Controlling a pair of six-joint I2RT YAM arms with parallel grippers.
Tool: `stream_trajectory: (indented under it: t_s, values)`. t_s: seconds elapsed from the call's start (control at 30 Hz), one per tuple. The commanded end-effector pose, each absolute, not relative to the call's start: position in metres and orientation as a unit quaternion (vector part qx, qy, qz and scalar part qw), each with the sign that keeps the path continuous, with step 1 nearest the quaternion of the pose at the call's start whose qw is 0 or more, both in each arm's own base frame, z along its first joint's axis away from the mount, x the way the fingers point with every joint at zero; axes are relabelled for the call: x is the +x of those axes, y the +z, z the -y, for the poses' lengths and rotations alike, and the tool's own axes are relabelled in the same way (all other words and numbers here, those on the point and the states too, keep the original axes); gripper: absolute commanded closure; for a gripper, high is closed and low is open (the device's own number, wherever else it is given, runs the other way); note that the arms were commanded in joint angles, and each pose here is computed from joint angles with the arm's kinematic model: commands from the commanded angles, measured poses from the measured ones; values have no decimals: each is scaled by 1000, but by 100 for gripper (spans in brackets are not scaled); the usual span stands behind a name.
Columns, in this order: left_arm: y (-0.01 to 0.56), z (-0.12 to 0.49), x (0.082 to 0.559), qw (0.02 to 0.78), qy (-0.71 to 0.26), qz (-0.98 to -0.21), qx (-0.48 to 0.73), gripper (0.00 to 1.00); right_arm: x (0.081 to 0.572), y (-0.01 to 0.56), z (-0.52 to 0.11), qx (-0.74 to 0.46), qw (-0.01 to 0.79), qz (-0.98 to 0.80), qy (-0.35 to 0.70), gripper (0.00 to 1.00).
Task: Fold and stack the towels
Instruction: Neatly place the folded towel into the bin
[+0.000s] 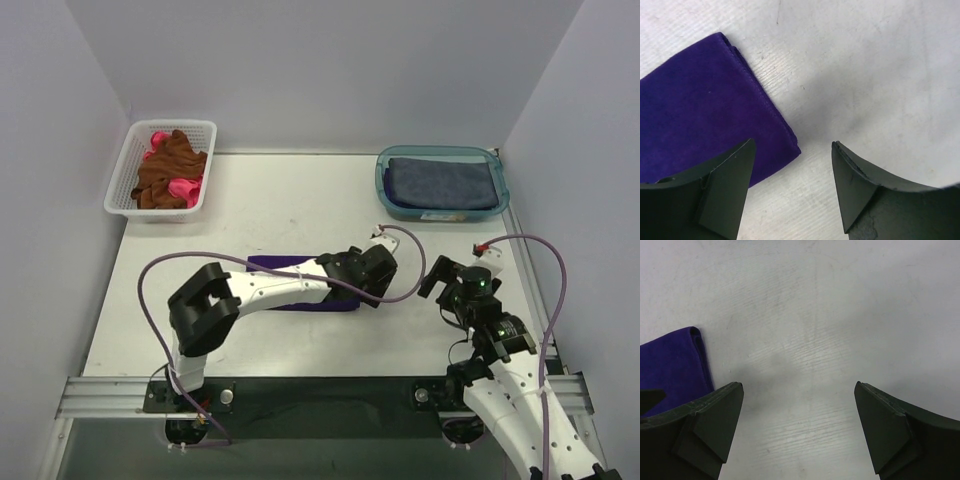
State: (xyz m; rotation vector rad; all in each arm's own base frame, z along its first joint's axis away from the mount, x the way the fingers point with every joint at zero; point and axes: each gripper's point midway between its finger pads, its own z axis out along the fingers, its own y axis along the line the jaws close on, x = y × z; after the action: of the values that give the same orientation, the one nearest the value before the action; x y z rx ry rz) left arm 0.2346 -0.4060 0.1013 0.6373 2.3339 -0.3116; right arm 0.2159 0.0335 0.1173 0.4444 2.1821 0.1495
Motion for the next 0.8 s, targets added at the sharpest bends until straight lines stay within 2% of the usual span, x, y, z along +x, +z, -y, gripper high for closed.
stream_trajectory:
  t_s: [0.0,0.33,0.43,0.57,0.6,0.67,0.7,0.73,0.77]
  values:
    - [95,413,235,322,-104,-903,264,27,207,106,-18,191,434,-880,22,0]
    - [36,412,223,262,-56,-917,295,33,206,94,-18,196,424,-884,21,0]
    - [18,406,220,243,-38,-925,290,39,207,90,-24,198,421,-884,40,0]
    - [-7,396,214,217,-13,-935,282,58,207,83,-32,201,416,-885,61,0]
    - [-10,393,212,212,-9,-936,279,70,207,83,-33,200,417,-884,65,0]
    - [-15,386,210,208,-1,-937,281,81,208,83,-38,199,416,-884,78,0]
    - [-15,384,209,209,0,-937,281,92,208,81,-39,200,414,-884,82,0]
    - [-11,382,211,214,1,-936,280,98,209,82,-46,199,413,-883,100,0]
    - [-8,382,211,218,-2,-934,282,100,210,81,-50,201,411,-882,110,0]
